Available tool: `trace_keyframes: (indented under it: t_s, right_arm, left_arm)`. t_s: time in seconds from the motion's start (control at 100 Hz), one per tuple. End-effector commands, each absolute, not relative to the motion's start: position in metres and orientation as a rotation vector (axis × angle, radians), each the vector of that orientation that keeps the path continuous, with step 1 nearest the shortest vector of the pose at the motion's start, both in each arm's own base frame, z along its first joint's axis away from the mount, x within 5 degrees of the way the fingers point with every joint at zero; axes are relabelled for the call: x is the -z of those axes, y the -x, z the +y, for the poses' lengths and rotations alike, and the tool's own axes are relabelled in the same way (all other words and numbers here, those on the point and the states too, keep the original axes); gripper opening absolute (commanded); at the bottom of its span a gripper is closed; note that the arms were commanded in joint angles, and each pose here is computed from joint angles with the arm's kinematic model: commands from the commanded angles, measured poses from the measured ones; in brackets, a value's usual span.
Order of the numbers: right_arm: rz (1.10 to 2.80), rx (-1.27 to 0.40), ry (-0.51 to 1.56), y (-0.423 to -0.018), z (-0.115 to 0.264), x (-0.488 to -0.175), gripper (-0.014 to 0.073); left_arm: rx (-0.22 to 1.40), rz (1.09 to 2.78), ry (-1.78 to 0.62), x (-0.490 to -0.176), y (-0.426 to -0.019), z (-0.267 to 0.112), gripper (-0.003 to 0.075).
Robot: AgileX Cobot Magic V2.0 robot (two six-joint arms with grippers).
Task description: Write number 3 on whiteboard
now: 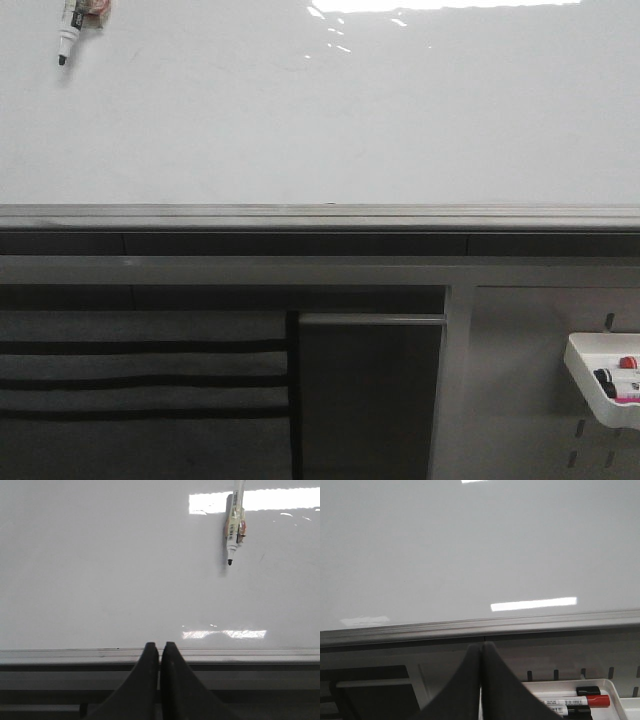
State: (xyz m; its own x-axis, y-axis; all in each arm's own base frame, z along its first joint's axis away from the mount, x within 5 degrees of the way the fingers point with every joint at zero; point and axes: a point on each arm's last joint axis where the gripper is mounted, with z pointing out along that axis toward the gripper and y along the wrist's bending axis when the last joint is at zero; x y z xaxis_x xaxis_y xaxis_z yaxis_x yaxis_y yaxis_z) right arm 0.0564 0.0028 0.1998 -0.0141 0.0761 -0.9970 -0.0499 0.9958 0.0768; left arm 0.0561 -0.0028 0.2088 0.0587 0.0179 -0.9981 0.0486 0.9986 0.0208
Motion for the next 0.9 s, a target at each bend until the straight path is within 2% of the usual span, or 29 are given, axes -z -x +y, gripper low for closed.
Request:
trace_keyframes:
  t_s: [0.0,0.36,0.49,0.89]
  right_arm:
    - [1.5,-0.099,-0.022,-0.0555,0.0026,-0.2013,-0.0074]
    - [1.5,-0.099,-0.022,-0.0555,0.0026,-0.2013,-0.0074]
    - [1.524,0.069,0.128,-0.0557,0.002,-0.1986,-0.0074]
    - [1.522,0.062,0.122,-0.0557,0.0021,-0.1988,-0.0074]
  left_arm:
    - [0.032,1.405,-0.039,-0.2167,-0.0527,-0.0025,-0.0018]
    - [0.032,1.405,-0.039,-0.2167,-0.0527,-0.0025,-0.0018]
    - [0.032,1.405,-0.039,-0.2167,-0.0527,-0.0025,-0.0018]
    - [0.032,1.405,-0.039,-0.2167,-0.0527,-0.0025,-0.0018]
